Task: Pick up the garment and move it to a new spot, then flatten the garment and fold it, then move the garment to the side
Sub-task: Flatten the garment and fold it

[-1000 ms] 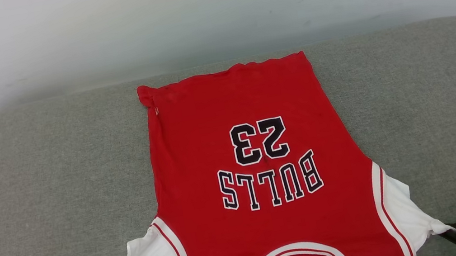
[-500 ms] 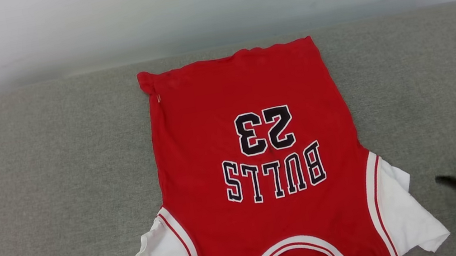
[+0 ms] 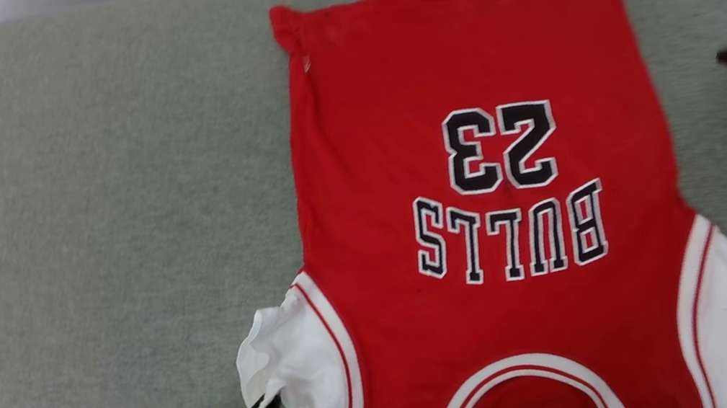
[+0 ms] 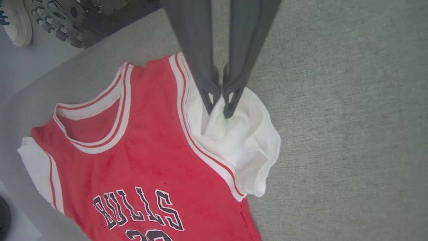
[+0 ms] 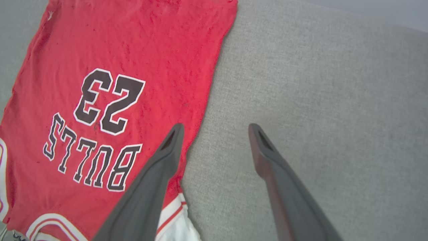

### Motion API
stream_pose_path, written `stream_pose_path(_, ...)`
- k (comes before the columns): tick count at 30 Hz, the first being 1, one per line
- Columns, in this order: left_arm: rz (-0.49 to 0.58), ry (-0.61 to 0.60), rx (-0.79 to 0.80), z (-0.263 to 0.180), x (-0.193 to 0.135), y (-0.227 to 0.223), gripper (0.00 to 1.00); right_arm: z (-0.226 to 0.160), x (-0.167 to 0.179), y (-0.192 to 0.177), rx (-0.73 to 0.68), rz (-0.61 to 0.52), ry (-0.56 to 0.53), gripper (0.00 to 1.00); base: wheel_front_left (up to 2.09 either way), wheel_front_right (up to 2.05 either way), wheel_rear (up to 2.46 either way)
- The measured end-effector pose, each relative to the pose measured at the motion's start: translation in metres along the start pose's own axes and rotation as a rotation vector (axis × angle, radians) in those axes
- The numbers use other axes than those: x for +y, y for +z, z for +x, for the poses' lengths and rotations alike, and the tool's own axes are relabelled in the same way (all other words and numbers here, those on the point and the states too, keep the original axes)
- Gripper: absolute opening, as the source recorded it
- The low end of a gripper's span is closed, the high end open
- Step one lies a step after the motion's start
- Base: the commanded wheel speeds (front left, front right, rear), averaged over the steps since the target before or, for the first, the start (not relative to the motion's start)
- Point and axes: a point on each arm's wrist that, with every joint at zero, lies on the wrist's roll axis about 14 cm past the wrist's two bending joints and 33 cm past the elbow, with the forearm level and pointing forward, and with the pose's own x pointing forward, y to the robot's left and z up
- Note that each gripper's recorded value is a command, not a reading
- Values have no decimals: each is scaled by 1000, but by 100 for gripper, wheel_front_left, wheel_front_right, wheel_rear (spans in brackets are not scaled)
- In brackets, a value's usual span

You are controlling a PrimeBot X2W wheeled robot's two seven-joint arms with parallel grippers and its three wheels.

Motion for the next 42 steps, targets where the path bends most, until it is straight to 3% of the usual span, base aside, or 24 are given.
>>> stream_pose_path(7, -6, 16, 14, 9, 2, 4, 0, 67, -3, 52, 46, 26, -77, 100, 0, 0, 0)
stream_pose_path(11, -15, 37, 24, 11, 5, 2, 0, 103, 3, 60, 81, 30, -95, 100, 0, 0, 0)
stream_pose_path(22, -65, 96, 60, 16, 16, -9, 0, 176, 4, 46, 181, 62, -127, 100, 0, 0, 0)
stream_pose_path(33, -87, 122, 79, 23, 24, -18, 0, 207, 14, 22, 247, 30, -112, 100, 0, 0, 0)
stream_pose_path(34, -87, 121, 78, 24, 24, -18, 0, 207, 13, 21, 255, 36, -112, 67, 0, 0, 0)
stream_pose_path(35, -87, 121, 78, 24, 24, -18, 0, 206, 13, 20, 260, 34, -114, 27, 0, 0, 0)
stream_pose_path(36, -87, 122, 77, 24, 24, -18, 0, 205, 13, 19, 262, 29, -117, 0, 0, 0, 0)
stream_pose_path(42, -77, 119, 56, 22, 24, -14, 0, 194, 13, 15, 268, 36, -119, 0, 0, 0, 0)
